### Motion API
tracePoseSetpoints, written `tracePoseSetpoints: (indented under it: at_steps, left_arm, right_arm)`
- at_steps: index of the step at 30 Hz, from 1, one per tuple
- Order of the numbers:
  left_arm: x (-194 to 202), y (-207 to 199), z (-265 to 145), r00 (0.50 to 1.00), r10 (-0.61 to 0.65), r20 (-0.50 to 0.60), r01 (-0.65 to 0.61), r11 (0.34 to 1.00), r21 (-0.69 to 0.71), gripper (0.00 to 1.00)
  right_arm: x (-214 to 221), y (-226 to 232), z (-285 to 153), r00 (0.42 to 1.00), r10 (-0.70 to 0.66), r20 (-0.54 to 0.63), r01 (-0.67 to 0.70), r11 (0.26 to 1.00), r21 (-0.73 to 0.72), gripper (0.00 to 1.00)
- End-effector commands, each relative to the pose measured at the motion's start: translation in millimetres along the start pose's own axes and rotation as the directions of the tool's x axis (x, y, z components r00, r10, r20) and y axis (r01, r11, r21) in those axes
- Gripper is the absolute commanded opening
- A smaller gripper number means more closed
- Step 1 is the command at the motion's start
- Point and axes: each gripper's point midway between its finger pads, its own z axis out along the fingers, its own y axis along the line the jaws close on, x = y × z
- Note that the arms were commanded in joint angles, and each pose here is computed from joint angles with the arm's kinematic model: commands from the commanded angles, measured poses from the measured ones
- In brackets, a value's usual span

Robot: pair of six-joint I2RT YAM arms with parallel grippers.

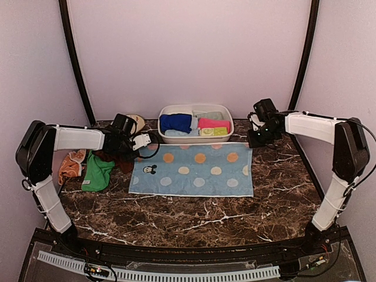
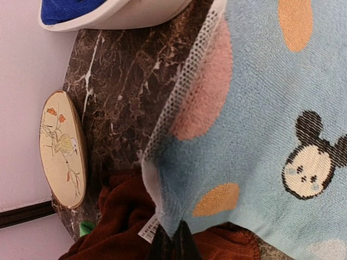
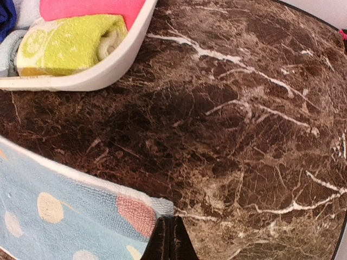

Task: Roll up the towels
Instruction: Fold the towel at the center of the board.

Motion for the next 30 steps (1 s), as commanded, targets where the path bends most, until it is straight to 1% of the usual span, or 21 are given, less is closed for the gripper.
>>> tracePoseSetpoints:
  at_steps: [1,3,4,7,10,17,22,26,30]
  left_arm:
    - [6.2,-3.2,-18.5,0.999,0.02,0.045,-0.02,1.0,-0.017,0.0]
    - [12.4,-12.2,-24.7,0.998,0.026,0.057,-0.026,1.0,-0.005,0.0]
    - [13.9,-13.9,-29.5,0.997,0.028,0.068,-0.027,1.0,-0.01,0.0]
    - [18.5,-23.3,-38.9,0.996,0.021,0.088,-0.022,1.0,0.01,0.0]
    - [22.3,-31.4,-45.9,0.995,0.008,0.104,-0.011,1.0,0.029,0.0]
    - [32.5,-54.7,-50.4,0.995,-0.023,0.1,0.012,0.994,0.106,0.0]
    - [38.1,-70.3,-53.1,0.994,-0.054,0.099,0.038,0.987,0.156,0.0]
    - [43.4,-85.2,-59.4,0.992,-0.038,0.117,0.016,0.982,0.186,0.0]
    - [42.9,-97.1,-73.7,0.983,-0.011,0.182,-0.028,0.978,0.207,0.0]
  right_arm:
    - [21.4,1.8,-24.7,0.999,0.022,0.03,-0.023,0.999,0.023,0.0]
    - [34.2,5.4,-31.6,0.999,0.021,0.024,-0.022,0.999,0.036,0.0]
    - [50.0,3.6,-32.8,1.0,0.017,-0.003,-0.017,0.999,0.051,0.0]
    - [69.5,-0.2,-36.3,0.999,0.017,-0.035,-0.014,0.996,0.086,0.0]
    - [84.1,3.4,-39.8,0.998,0.016,-0.052,-0.012,0.996,0.083,0.0]
    - [117.5,13.2,-37.6,0.995,0.023,-0.098,-0.015,0.997,0.081,0.0]
    - [135.2,14.0,-35.6,0.992,0.029,-0.122,-0.018,0.996,0.09,0.0]
    - [142.4,14.9,-34.9,0.991,0.031,-0.132,-0.019,0.996,0.092,0.0]
    - [149.8,15.9,-33.4,0.99,0.037,-0.14,-0.024,0.995,0.097,0.0]
